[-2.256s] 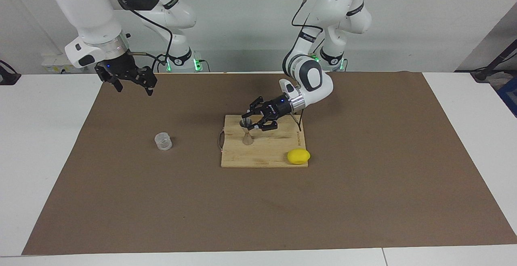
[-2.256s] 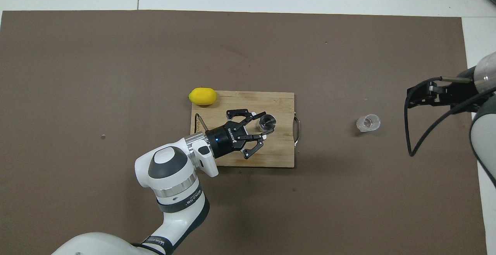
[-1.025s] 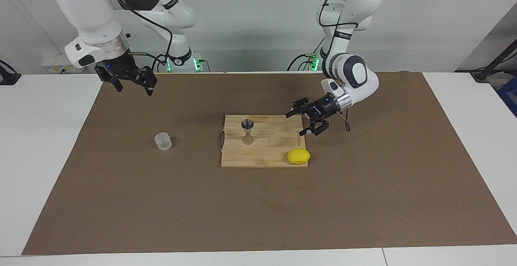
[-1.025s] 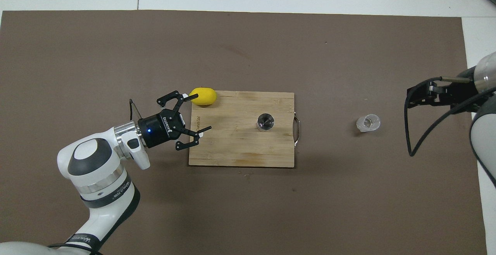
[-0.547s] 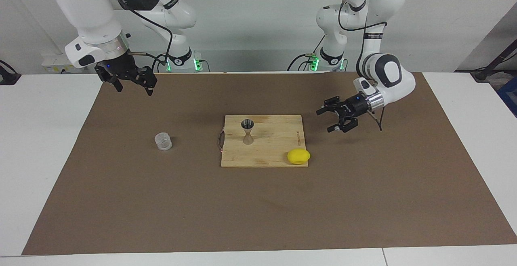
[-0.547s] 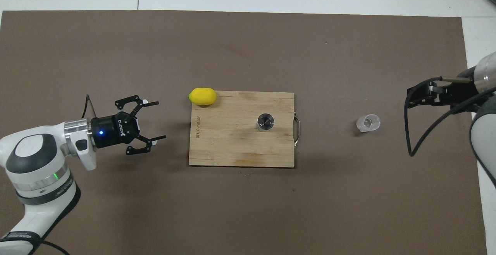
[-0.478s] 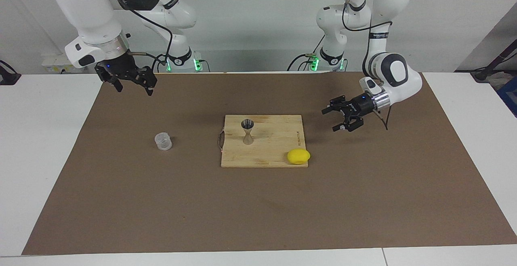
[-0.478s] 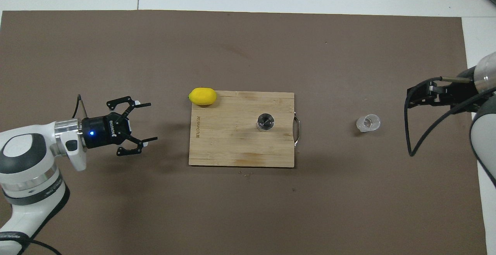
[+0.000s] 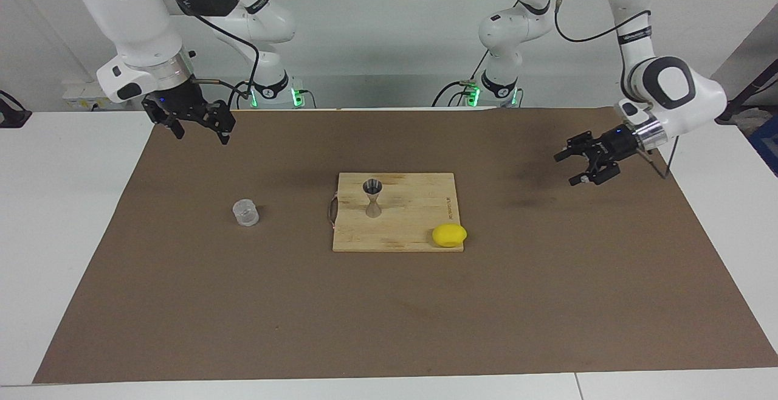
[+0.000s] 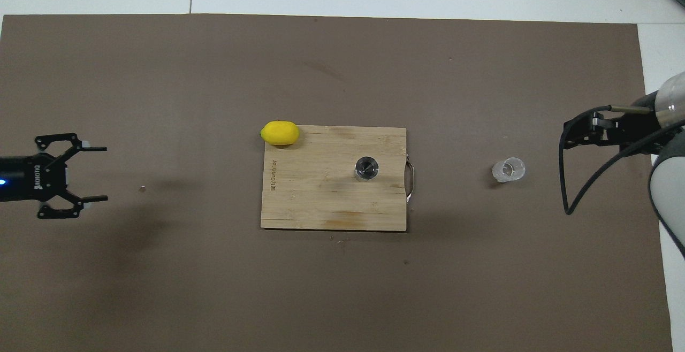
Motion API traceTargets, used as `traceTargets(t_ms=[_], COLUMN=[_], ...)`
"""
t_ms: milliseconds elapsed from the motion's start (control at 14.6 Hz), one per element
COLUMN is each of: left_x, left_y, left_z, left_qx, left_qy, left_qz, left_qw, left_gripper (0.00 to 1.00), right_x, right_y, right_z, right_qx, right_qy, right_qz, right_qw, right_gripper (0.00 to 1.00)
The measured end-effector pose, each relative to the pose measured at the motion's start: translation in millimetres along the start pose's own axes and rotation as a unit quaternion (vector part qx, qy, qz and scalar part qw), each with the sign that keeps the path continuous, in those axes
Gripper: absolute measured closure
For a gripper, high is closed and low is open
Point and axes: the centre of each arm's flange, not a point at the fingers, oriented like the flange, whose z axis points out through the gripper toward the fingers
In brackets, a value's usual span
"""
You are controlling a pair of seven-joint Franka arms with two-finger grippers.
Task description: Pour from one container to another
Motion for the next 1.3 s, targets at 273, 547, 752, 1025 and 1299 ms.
traceTargets(t_ms=[273,547,752,1025,1299], left_x=[20.9,48.6,75.3,148.0,171.5], left_y=[-24.2,-43.4,-61.3,-98.7,-107.2], left_z=[-80.6,-112.0,-119.2,-107.1,-81.0], left_qx=[-0.027,-0.027,-0.019,0.002,0.021], left_qy=[-0.092,-0.146,-0.191,-0.245,-0.245], left_qz=[-0.008,-0.086,-0.160,-0.222,-0.361], left_qw=[0.995,0.985,0.968,0.944,0.900], left_gripper=[0.00,0.00,0.00,0.00,0.00], right_x=[4.5,17.4,30.9,58.7,65.3], right_y=[14.5,35.4,60.4,84.8,91.8], right_z=[19.7,48.0,78.7,136.4,196.0], right_qx=[-0.003,0.001,0.045,0.094,0.135], right_qy=[-0.014,-0.038,-0.082,-0.129,-0.172], right_qz=[0.083,0.158,0.269,0.427,0.546], right_qw=[0.996,0.987,0.959,0.890,0.808], right_gripper=[0.33,0.40,0.12,0.04,0.00])
